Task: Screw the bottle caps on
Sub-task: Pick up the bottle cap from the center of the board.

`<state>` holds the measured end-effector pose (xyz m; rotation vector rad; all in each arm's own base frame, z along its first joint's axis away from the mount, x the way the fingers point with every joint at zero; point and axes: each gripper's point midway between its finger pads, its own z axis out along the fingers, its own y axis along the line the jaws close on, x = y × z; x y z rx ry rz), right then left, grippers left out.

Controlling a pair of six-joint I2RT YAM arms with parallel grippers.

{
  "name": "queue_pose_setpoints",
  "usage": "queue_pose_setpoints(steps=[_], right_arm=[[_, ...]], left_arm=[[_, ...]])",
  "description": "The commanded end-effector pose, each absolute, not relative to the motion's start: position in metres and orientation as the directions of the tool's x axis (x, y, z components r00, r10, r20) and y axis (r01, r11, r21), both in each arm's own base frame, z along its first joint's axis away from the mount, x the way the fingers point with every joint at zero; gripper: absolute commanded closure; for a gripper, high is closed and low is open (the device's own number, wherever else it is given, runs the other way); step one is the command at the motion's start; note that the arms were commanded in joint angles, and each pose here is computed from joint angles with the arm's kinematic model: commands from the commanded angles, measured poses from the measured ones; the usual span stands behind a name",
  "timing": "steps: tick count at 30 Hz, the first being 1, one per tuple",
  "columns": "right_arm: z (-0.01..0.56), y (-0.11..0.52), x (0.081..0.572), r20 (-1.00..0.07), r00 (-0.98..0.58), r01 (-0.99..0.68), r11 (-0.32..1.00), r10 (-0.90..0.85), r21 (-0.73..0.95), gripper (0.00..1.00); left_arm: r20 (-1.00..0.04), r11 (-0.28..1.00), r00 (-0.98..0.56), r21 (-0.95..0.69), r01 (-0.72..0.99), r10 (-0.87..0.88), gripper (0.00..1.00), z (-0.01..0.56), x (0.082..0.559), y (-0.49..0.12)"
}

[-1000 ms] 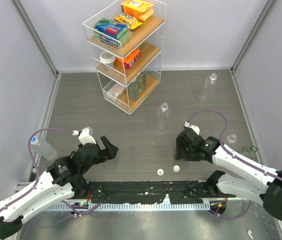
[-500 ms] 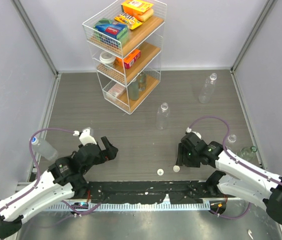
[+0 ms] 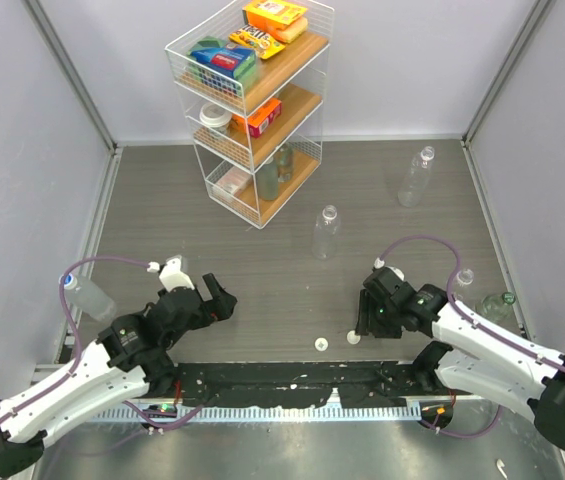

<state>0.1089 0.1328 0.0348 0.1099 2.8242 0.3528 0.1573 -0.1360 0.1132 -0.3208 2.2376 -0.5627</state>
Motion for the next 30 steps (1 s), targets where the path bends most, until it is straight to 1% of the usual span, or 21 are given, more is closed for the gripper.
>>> queue_pose_setpoints(steps=[1,2,3,6,10,16,21,27,30], right_arm=[[0.04,0.137,0.108,-0.282,-0.952,0.035,0.959,0.117,0.281,0.47],[0.04,0.137,0.108,-0.283,-0.953,0.029,0.96,0.111,0.278,0.48],[0.041,0.14,0.103,-0.257,-0.961,0.025,0.954,0.105,0.297,0.48],[0.04,0.14,0.1,-0.248,-0.964,0.014,0.954,0.091,0.298,0.49],[0.047,0.155,0.099,-0.242,-0.968,-0.032,0.929,0.063,0.369,0.49],[0.043,0.151,0.096,-0.228,-0.972,-0.032,0.938,0.051,0.346,0.51],[0.049,0.16,0.094,-0.225,-0.974,-0.061,0.916,0.032,0.395,0.51],[0.039,0.142,0.093,-0.226,-0.973,-0.03,0.952,0.042,0.305,0.52],[0.039,0.146,0.095,-0.232,-0.971,-0.026,0.945,0.054,0.327,0.52]], left_arm=[[-0.646,0.857,-0.641,-0.514,-0.035,-0.414,0.0,0.118,0.161,-0.141],[-0.646,0.858,-0.642,-0.513,-0.036,-0.413,0.0,0.117,0.161,-0.141],[-0.647,0.858,-0.641,-0.512,-0.036,-0.414,0.0,0.117,0.162,-0.141],[-0.647,0.859,-0.641,-0.511,-0.039,-0.414,0.0,0.117,0.162,-0.141],[-0.648,0.863,-0.643,-0.504,-0.039,-0.408,0.0,0.115,0.161,-0.14],[-0.65,0.865,-0.637,-0.499,-0.054,-0.415,0.0,0.115,0.161,-0.135],[-0.649,0.861,-0.634,-0.506,-0.054,-0.421,0.0,0.115,0.161,-0.136],[-0.645,0.861,-0.635,-0.505,-0.065,-0.426,0.0,0.114,0.16,-0.133],[-0.642,0.858,-0.637,-0.51,-0.061,-0.427,0.0,0.115,0.159,-0.135]])
